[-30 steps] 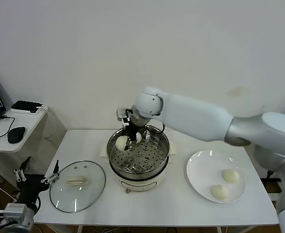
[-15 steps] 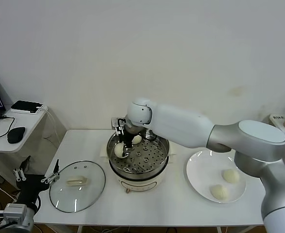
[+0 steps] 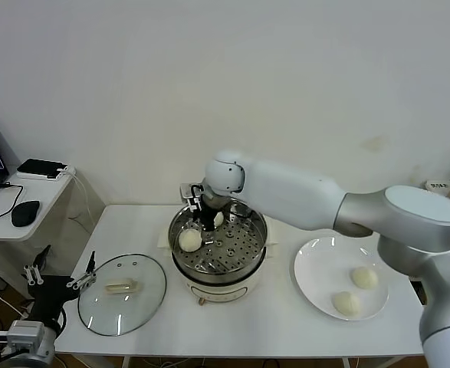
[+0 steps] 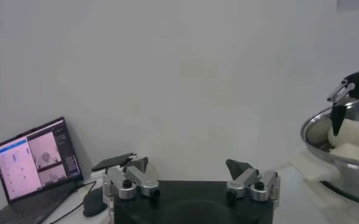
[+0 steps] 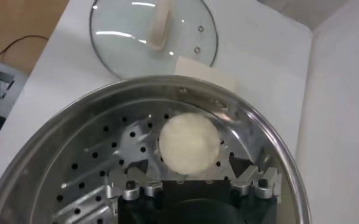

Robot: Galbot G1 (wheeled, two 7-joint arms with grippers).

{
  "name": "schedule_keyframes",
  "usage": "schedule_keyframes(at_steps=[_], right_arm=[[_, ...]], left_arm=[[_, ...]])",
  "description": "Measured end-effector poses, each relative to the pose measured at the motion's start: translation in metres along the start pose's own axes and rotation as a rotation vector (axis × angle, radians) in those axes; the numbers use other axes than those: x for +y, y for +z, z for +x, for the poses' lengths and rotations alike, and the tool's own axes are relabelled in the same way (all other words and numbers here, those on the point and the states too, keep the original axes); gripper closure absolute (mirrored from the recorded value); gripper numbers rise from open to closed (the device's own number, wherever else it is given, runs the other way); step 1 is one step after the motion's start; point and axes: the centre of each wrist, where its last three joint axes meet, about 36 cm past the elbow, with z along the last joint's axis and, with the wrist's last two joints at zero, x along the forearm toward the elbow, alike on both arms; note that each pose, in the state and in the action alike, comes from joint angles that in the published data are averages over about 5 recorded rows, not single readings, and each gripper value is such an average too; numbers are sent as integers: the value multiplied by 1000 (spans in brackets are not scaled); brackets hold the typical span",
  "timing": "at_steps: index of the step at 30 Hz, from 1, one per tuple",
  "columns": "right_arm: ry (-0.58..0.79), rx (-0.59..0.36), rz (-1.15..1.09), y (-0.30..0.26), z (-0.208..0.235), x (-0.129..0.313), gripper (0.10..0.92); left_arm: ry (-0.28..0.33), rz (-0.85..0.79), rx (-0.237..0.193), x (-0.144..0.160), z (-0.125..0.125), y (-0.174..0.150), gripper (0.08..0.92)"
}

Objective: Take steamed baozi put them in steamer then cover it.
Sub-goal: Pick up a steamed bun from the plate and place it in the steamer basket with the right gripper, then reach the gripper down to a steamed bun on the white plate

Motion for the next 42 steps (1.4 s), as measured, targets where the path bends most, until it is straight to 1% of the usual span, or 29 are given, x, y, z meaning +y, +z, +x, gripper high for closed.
schedule_keyframes(at_steps=[5,10,15,19,23,31,37,42], right_arm=[[16,23,45,18,34,3,199],[46,45,61,49,76,15,200],[68,62,52,90,109,42,200],[80,82,24,132,127,75,200],[85,98,-17,174,131,114,200],[75,155,-100,243,123,200,200],[48,208,-158,278,110,251,200],[14,236,-195,294,97,281,200]], left_arm=[[3,0,-5,0,-1,-1,177],[7,0,-8,2,-4,-2,177],[6,3,-5,3,-7,1,177],[8,7,1,3,-9,4,177],[12,9,7,3,-11,7,177],[14,6,14,3,-16,14,177],[17,7,25,1,-18,18,177],[22,1,34,-2,-17,21,177]])
